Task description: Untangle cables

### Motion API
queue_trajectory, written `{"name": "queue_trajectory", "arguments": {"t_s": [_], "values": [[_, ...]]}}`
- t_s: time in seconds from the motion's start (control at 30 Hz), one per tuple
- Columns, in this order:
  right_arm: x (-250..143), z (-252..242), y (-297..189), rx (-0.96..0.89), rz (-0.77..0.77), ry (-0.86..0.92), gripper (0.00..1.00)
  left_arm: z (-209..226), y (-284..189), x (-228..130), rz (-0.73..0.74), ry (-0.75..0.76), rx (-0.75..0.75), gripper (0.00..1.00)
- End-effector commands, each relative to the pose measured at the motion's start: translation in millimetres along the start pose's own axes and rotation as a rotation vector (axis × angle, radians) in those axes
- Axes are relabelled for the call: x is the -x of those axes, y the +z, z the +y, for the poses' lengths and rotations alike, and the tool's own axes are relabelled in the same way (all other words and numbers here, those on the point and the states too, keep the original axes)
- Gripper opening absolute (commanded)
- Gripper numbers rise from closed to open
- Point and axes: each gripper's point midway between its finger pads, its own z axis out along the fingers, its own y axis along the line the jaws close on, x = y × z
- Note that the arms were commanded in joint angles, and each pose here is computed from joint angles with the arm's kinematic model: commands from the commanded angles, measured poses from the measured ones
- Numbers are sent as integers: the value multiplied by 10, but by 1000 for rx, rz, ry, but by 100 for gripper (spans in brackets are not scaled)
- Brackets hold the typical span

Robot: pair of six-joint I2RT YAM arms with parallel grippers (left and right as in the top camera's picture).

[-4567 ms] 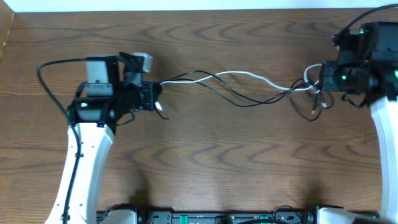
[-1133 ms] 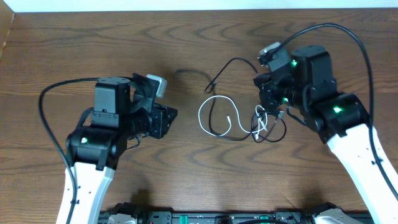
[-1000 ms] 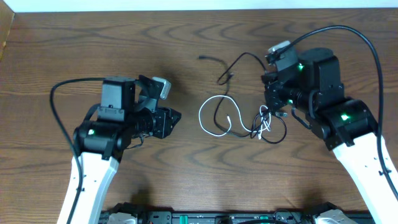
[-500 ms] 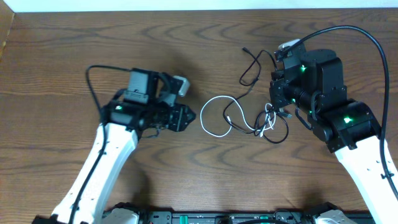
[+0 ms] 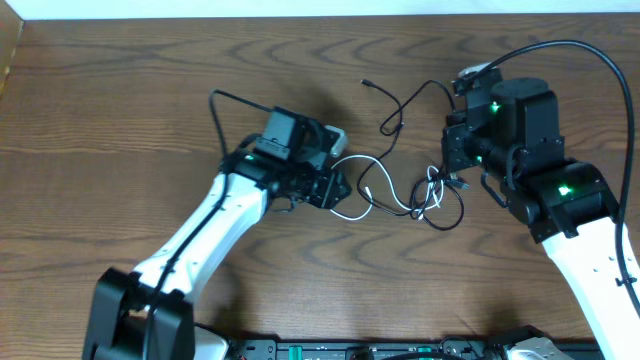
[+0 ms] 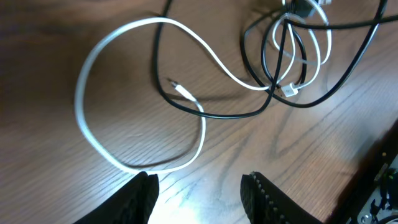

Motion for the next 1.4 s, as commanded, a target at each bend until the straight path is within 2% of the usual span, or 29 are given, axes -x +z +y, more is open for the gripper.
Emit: {"name": "queue_trajectory", "arguments": {"t_s": [0.0, 0.27, 0.47, 0.63, 0.9, 1.2, 1.37], "values": [[7, -114, -48, -34, -5, 51, 1, -74, 168, -77, 40, -1, -20, 50], [-72, -312, -58, -77, 25, 106, 1, -321, 442, -161, 83, 84, -59, 58], [-117, -319, -60, -80, 43, 126, 1, -412, 556, -167, 82, 136, -43, 59], [-129, -323, -61, -82, 47, 126, 1, -219, 664, -197, 92, 18, 76, 60], [-148, -368, -66, -107, 53, 127, 1, -149, 792, -250, 112, -98, 89, 60], [-148, -371, -67, -109, 53, 127, 1, -256, 831, 85, -27, -319, 46, 60], [-149, -370, -66, -108, 54, 127, 1, -233, 874, 101, -79, -401, 140, 60]]}}
